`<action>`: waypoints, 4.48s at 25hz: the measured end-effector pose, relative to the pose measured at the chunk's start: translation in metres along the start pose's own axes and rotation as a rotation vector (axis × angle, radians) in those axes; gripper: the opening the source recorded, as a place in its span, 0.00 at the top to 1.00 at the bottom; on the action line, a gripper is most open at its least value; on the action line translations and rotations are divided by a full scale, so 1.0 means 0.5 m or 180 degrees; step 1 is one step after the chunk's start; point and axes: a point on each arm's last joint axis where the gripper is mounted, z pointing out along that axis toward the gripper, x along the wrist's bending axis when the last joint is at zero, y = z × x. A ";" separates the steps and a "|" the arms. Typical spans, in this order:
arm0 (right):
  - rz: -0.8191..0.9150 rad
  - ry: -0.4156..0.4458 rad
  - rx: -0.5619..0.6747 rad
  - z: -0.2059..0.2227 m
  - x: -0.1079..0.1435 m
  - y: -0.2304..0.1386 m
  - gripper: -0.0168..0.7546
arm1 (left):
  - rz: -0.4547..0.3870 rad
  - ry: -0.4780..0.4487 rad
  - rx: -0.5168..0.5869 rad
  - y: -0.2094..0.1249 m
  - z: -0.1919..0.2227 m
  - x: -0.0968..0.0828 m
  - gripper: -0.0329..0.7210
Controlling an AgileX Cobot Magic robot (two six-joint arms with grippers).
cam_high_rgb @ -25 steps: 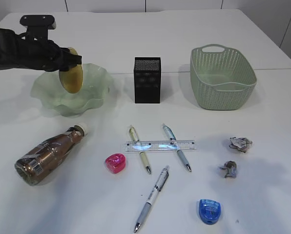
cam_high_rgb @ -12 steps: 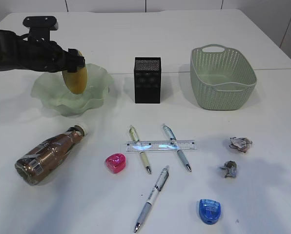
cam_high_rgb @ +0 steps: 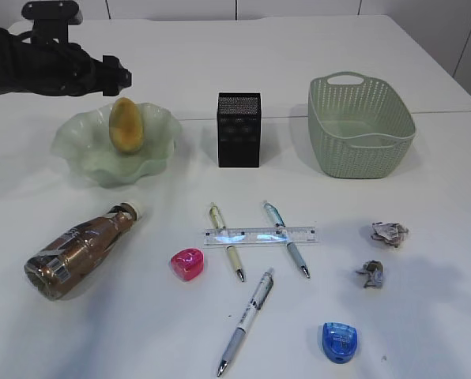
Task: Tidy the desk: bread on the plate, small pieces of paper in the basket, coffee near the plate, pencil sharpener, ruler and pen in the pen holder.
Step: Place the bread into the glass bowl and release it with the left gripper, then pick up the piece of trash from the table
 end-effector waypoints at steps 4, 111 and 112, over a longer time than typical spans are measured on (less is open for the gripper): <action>0.0000 0.0000 0.0000 0.000 0.000 0.000 0.35 | 0.0009 0.0012 -0.0083 0.021 -0.015 -0.002 0.23; 0.0017 0.0084 0.0410 0.135 0.000 0.048 0.36 | 0.0486 -0.0348 0.1410 -0.120 -0.765 -0.106 0.34; 0.0016 0.0086 0.0420 0.154 0.000 0.054 0.36 | 0.0486 -0.0348 0.1405 -0.120 -0.765 -0.106 0.34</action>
